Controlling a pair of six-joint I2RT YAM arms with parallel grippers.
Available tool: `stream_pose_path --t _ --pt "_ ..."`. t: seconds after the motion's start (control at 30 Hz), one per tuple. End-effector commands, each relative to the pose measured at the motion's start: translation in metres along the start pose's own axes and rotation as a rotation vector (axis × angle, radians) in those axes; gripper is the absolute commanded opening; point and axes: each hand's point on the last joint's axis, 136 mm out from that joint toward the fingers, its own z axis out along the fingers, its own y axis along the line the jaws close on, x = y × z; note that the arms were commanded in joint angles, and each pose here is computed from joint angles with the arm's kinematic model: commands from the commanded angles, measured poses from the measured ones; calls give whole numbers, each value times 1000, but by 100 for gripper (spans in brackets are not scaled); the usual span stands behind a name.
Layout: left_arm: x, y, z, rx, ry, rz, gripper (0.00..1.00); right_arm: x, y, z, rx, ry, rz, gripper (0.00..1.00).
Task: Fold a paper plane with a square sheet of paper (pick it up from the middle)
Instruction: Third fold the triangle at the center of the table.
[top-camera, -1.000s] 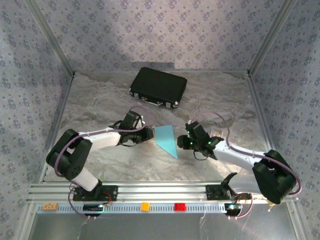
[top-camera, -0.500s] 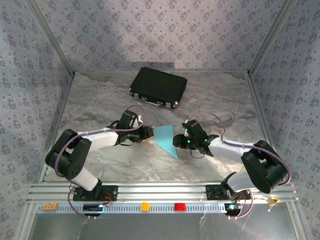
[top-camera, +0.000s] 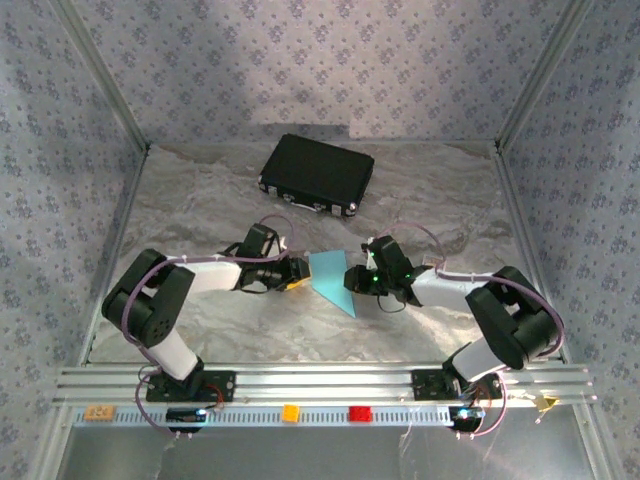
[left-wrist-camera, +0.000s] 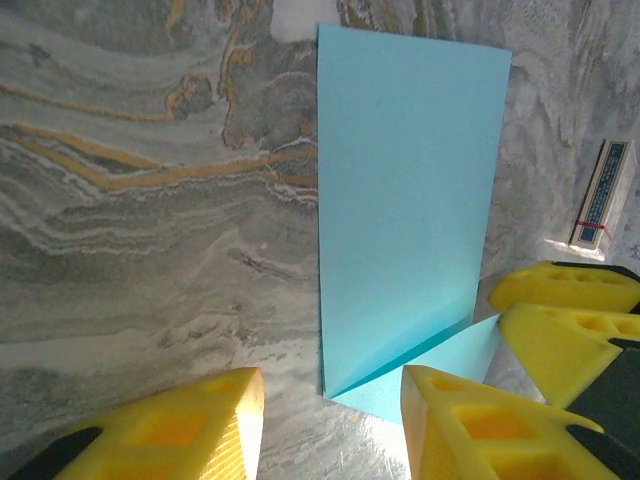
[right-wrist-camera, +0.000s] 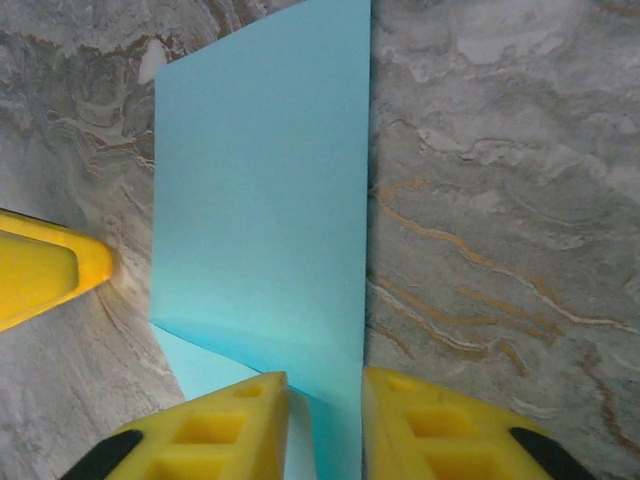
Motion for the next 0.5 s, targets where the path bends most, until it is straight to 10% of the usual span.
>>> stream_pose_path --t 0.0,0.47 --pt "-5 -11 0 35 6 10 40 -4 8 0 -44 -5 1 23" --pt "-11 -21 2 50 10 17 49 -7 8 -9 -96 -27 9 10"
